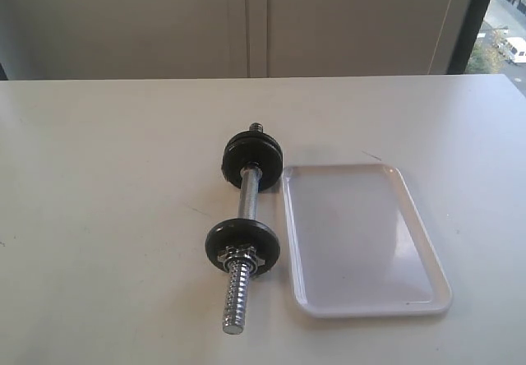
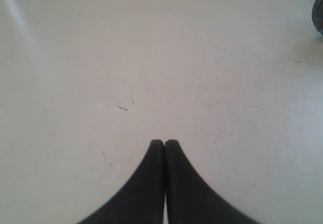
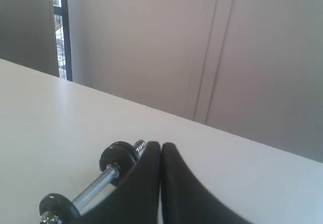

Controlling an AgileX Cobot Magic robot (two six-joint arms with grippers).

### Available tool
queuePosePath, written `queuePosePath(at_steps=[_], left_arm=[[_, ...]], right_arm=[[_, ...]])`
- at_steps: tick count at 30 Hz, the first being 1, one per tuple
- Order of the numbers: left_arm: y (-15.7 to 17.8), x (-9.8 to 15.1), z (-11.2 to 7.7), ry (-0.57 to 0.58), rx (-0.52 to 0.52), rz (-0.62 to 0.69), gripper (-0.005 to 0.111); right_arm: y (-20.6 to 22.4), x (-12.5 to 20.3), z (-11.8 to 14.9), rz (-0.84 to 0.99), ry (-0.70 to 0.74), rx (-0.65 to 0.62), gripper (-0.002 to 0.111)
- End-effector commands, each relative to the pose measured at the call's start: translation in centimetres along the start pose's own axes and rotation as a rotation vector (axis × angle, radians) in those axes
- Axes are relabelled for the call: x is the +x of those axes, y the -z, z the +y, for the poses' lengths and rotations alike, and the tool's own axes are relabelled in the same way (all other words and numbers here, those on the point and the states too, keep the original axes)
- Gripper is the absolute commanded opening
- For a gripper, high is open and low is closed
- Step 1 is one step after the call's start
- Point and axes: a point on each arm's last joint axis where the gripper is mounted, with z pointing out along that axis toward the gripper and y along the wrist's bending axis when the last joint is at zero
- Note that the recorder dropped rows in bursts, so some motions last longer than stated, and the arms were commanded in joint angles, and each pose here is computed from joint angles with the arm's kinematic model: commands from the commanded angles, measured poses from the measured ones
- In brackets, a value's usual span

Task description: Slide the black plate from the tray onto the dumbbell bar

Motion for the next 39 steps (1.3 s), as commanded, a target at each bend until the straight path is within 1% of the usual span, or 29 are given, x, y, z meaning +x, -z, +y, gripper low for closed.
queuePosePath(at_steps=[1, 6, 7, 13, 18, 19, 21, 24, 26, 28, 30, 35, 39], left_arm=[[0.0, 0.1, 0.0, 0.01, 0.004, 0.001, 0.0], [0.0, 0.1, 0.0, 0.01, 0.004, 0.001, 0.0], [0.0, 0.1, 0.0, 0.01, 0.004, 0.001, 0.0], [0.0, 0.1, 0.0, 0.01, 0.004, 0.001, 0.0], [0.0, 0.1, 0.0, 0.01, 0.004, 0.001, 0.0], [0.0, 0.1, 0.0, 0.01, 0.004, 0.001, 0.0], [0.0, 0.1, 0.0, 0.01, 0.004, 0.001, 0.0], [0.0, 0.1, 0.0, 0.01, 0.004, 0.001, 0.0], [0.0, 0.1, 0.0, 0.01, 0.004, 0.001, 0.0], [0.0, 0.1, 0.0, 0.01, 0.004, 0.001, 0.0], [0.0, 0.1, 0.0, 0.01, 0.004, 0.001, 0.0], [0.0, 0.1, 0.0, 0.01, 0.004, 0.001, 0.0], [0.0, 0.1, 0.0, 0.01, 0.004, 0.001, 0.0]], right_arm=[[0.1, 2.4, -0.1, 0.023, 0.025, 0.026, 0.0], [-0.3, 7.8, -0.5, 0.172, 0.175, 0.078, 0.0], [-0.3, 9.3, -0.5, 0.211, 0.199, 0.083, 0.0], [-0.2, 15.5, -0.1, 0.33, 0.194, 0.062, 0.0], [0.2, 19.1, 0.0, 0.339, 0.243, 0.081, 0.0], [0.2, 19.2, 0.0, 0.324, 0.254, 0.088, 0.0], [0.2, 18.0, -0.3, 0.186, 0.278, 0.143, 0.0], [0.5, 17.4, -0.5, 0.102, 0.329, 0.182, 0.0], [0.5, 17.4, -0.6, 0.11, 0.375, 0.193, 0.0], [0.5, 17.4, -0.8, 0.13, 0.481, 0.212, 0.0], [0.6, 17.4, -0.9, 0.138, 0.526, 0.221, 0.0], [0.6, 17.4, -1.0, 0.142, 0.542, 0.225, 0.0], [0.7, 17.4, -1.3, 0.165, 0.531, 0.291, 0.0]])
